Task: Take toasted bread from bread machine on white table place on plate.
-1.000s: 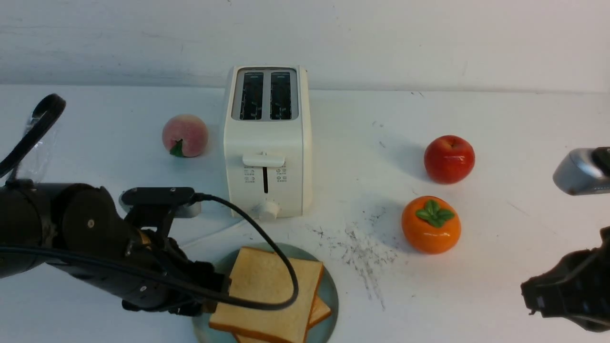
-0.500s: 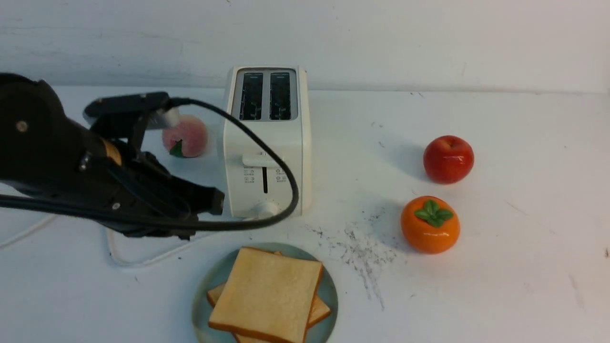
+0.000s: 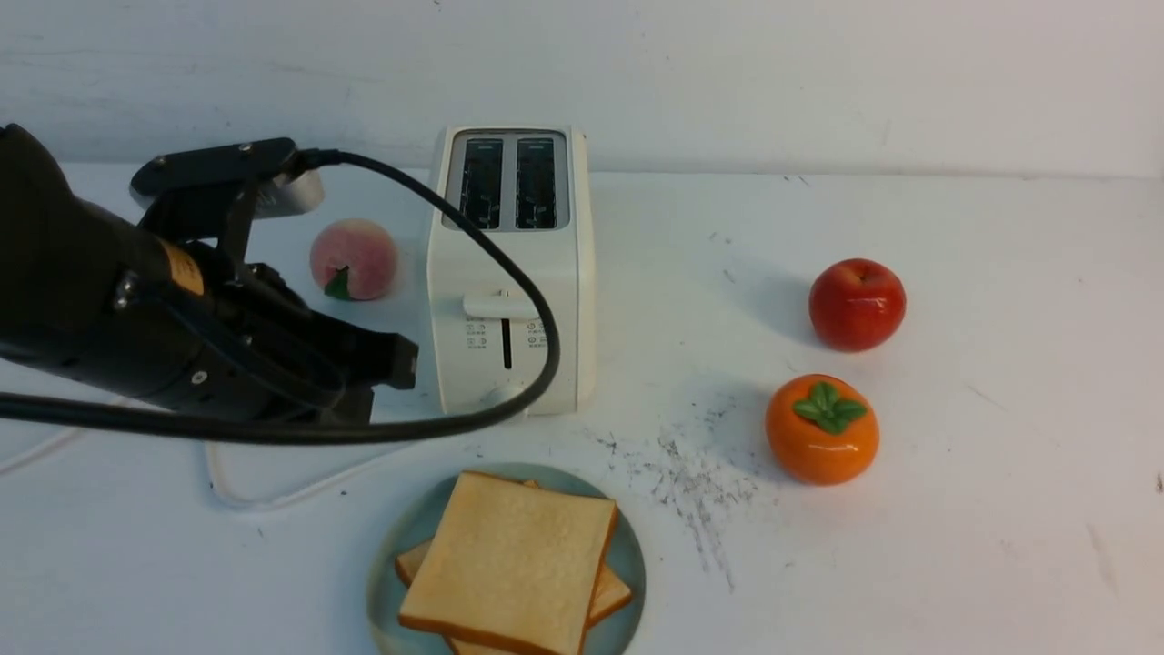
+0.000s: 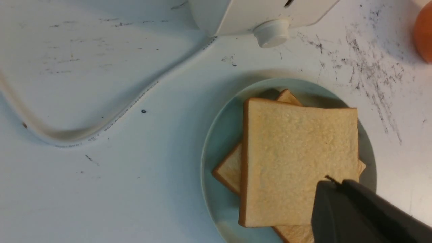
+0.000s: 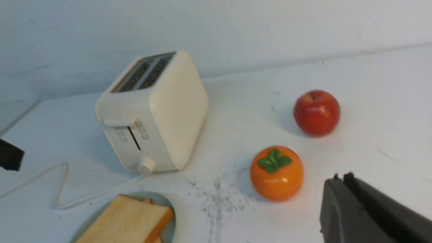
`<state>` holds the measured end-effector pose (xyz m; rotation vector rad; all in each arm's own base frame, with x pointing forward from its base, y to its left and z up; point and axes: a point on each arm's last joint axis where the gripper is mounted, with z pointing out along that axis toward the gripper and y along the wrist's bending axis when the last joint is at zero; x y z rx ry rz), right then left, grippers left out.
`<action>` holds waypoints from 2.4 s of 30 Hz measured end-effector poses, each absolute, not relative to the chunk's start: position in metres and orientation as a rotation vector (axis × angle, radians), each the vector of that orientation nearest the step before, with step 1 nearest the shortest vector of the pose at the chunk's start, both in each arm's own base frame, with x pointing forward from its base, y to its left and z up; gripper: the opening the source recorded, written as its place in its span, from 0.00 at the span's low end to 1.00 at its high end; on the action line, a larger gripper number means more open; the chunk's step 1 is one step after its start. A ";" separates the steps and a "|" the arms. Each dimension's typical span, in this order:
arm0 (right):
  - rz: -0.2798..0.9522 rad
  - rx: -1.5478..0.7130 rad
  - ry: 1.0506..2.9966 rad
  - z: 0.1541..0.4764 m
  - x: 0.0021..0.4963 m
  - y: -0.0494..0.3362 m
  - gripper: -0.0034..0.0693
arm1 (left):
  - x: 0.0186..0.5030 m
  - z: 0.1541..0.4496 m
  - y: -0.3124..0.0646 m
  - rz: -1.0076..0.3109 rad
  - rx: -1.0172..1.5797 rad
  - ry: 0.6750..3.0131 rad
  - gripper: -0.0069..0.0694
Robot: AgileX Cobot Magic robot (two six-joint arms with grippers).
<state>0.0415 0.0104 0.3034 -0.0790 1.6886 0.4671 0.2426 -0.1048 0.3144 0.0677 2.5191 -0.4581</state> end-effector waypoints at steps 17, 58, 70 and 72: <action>0.500 -0.103 1.584 0.304 0.045 0.015 0.05 | 0.241 0.313 -0.105 -0.461 0.067 2.538 0.07; 0.249 0.295 1.837 0.175 0.053 -0.001 0.10 | 0.243 0.315 -0.105 -0.457 0.068 2.516 0.07; 0.268 0.399 1.823 0.174 0.053 -0.002 0.10 | 0.243 0.315 -0.105 -0.458 0.067 2.515 0.09; 0.267 0.403 1.822 0.174 0.053 -0.002 0.10 | 0.243 0.315 -0.105 -0.458 0.067 2.515 0.09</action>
